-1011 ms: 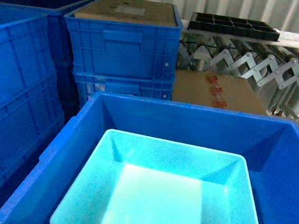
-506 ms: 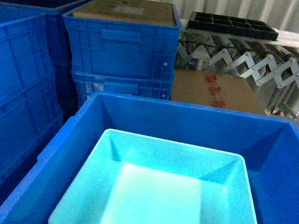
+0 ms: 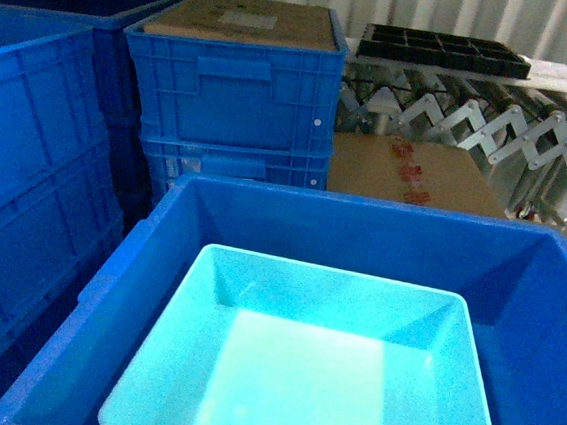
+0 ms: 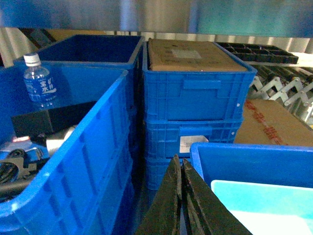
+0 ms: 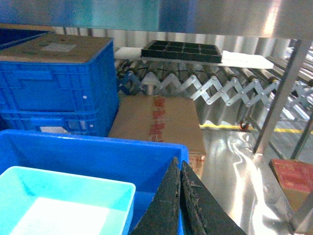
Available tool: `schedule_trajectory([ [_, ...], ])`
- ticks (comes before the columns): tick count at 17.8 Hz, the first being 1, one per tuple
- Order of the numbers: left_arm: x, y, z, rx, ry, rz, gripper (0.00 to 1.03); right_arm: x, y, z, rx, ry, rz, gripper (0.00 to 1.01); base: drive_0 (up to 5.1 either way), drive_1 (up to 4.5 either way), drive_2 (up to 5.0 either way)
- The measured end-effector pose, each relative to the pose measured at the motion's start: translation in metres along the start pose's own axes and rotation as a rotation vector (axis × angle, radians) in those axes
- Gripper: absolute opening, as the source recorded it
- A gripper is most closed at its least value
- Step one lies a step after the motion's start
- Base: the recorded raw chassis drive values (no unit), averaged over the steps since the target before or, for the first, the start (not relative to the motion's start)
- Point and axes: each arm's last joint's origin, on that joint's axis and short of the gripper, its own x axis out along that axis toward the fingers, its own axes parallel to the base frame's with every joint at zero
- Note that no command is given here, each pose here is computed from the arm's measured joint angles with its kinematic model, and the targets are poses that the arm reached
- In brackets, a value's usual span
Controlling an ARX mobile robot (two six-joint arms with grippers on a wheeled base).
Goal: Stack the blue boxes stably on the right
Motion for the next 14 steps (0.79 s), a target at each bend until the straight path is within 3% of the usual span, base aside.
schedule_trajectory([
  [2, -0.008, 0.000, -0.016, 0.000, 0.017, -0.001, 0.02, -0.007, -0.001, -0.012, 0.001, 0.002, -0.021, 0.02, 0.0, 0.00, 0.0],
  [6, -0.023, 0.000, -0.033, 0.000, 0.010, -0.001, 0.02, -0.019, -0.001, -0.027, 0.002, 0.003, -0.021, 0.02, 0.0, 0.00, 0.0],
  [14, -0.040, 0.001, -0.053, 0.000, -0.002, -0.002, 0.02, -0.034, 0.000, -0.043, 0.003, -0.012, -0.021, 0.02, 0.0, 0.00, 0.0],
])
